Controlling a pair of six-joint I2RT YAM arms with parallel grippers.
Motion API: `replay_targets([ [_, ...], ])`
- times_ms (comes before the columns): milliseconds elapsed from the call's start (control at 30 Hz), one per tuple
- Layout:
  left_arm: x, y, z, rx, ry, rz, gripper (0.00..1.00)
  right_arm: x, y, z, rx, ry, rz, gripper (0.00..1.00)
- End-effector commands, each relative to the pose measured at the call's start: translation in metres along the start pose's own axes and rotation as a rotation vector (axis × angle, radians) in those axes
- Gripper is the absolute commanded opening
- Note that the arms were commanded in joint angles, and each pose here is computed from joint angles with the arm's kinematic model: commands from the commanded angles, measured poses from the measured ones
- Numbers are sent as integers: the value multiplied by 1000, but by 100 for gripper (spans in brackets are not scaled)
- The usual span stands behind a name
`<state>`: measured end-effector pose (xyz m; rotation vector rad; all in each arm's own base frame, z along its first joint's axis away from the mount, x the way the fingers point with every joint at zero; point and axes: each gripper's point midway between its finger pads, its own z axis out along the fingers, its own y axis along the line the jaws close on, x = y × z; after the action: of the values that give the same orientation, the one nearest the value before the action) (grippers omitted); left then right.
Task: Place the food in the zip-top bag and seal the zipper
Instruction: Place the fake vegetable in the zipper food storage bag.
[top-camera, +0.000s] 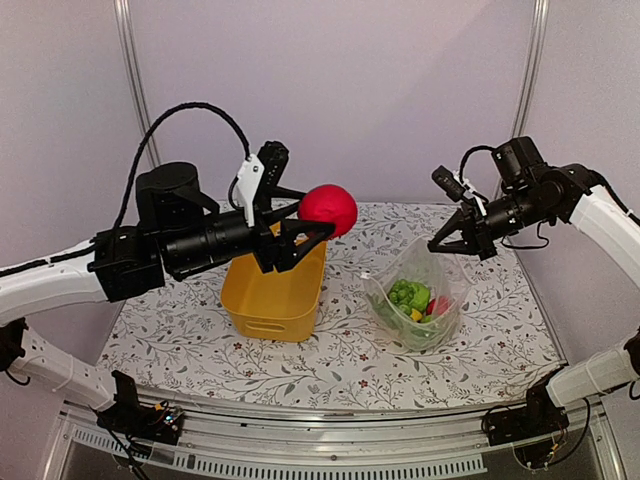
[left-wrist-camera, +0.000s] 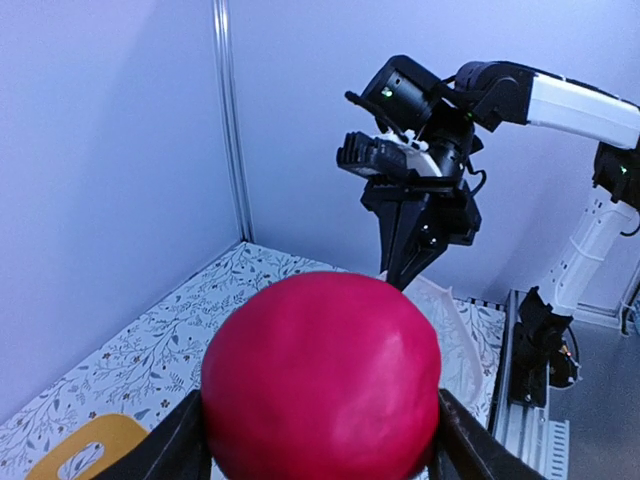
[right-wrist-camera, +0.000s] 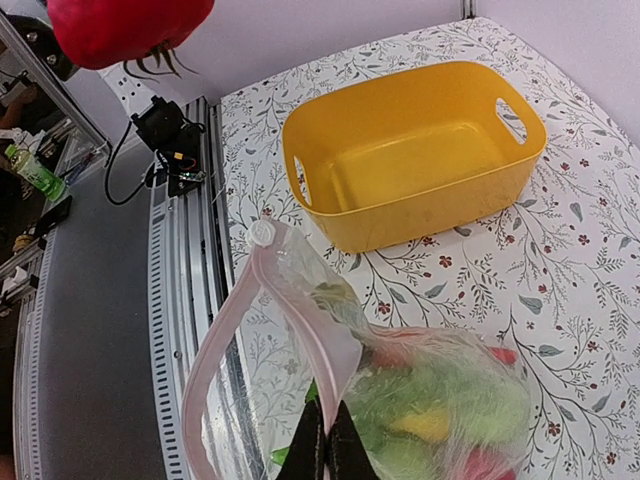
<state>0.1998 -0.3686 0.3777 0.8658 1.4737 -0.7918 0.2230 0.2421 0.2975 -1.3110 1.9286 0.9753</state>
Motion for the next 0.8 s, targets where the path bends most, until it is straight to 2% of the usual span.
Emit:
replay_targets([
  [0,-29,-28,13,67,-102,95,35,-12,-1,-2,9,-19,-19,0],
  [367,-1,-85,64,180,-33,222,37,-8,-9,-1,54,-11,-4,0],
  [767,68,-112,110,181,197,388,39,-5,-9,-2,71,-15,-12,0],
])
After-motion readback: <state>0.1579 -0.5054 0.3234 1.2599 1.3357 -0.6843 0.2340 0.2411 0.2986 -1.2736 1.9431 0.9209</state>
